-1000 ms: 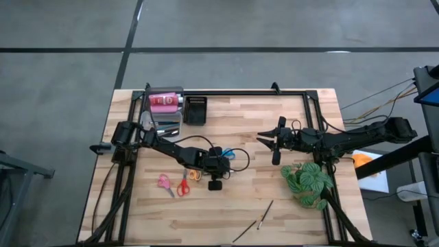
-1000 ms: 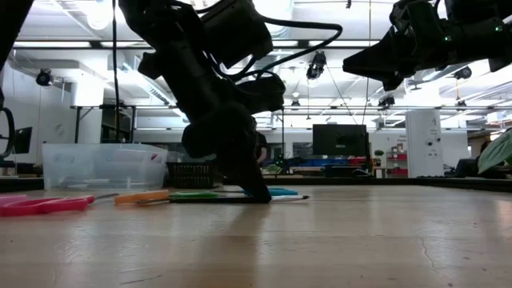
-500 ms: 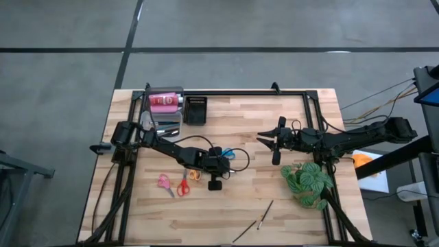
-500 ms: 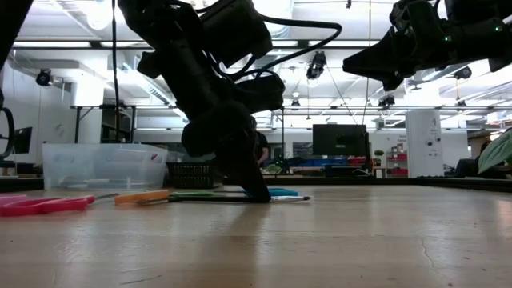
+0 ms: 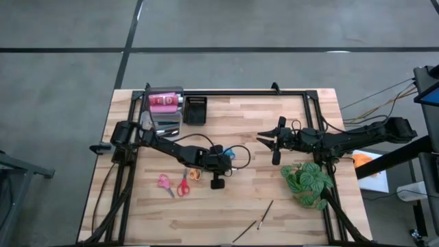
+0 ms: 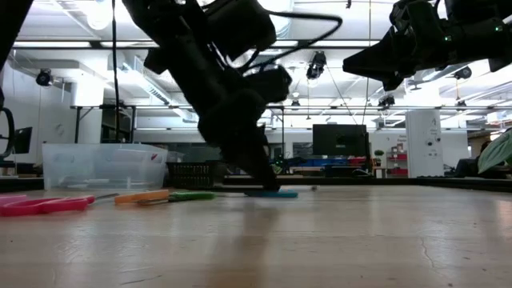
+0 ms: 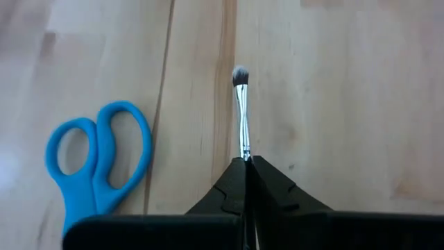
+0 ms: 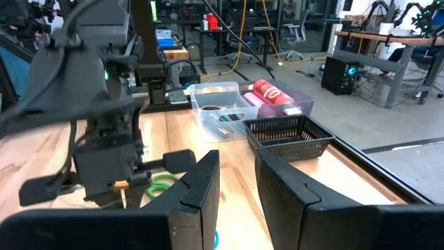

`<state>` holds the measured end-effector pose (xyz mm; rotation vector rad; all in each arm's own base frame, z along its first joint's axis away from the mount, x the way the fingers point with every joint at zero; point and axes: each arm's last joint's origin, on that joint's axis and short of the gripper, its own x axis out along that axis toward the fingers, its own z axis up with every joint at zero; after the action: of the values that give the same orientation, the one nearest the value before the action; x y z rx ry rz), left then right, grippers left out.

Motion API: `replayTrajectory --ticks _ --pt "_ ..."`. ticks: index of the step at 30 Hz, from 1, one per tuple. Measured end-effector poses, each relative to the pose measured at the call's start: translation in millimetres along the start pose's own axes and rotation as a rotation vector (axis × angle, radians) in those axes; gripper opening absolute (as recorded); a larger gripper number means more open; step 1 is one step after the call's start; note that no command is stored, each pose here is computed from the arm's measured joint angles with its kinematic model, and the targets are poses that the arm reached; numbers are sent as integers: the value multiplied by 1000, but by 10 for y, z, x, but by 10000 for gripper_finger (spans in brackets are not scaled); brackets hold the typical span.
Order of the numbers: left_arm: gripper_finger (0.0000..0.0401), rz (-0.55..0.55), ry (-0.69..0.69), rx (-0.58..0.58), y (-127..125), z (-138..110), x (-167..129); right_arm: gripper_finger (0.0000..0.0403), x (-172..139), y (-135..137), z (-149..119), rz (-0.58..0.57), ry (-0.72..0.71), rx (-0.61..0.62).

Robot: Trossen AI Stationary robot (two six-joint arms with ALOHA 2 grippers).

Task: Pick & Place Paint Supplies
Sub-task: Put the black paint brush into the transparent bin

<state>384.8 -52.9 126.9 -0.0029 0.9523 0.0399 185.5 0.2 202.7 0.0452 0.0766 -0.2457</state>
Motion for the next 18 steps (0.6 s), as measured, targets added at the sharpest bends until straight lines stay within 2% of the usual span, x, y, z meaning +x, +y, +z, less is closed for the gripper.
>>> replayTrajectory --ticks 10,18 --pt "8 -2 -29 -32 15 95 -243 90 0 -1 0 0 0 0" --pt "8 162 66 -9 129 71 -811 90 0 0 0 0 0 0"
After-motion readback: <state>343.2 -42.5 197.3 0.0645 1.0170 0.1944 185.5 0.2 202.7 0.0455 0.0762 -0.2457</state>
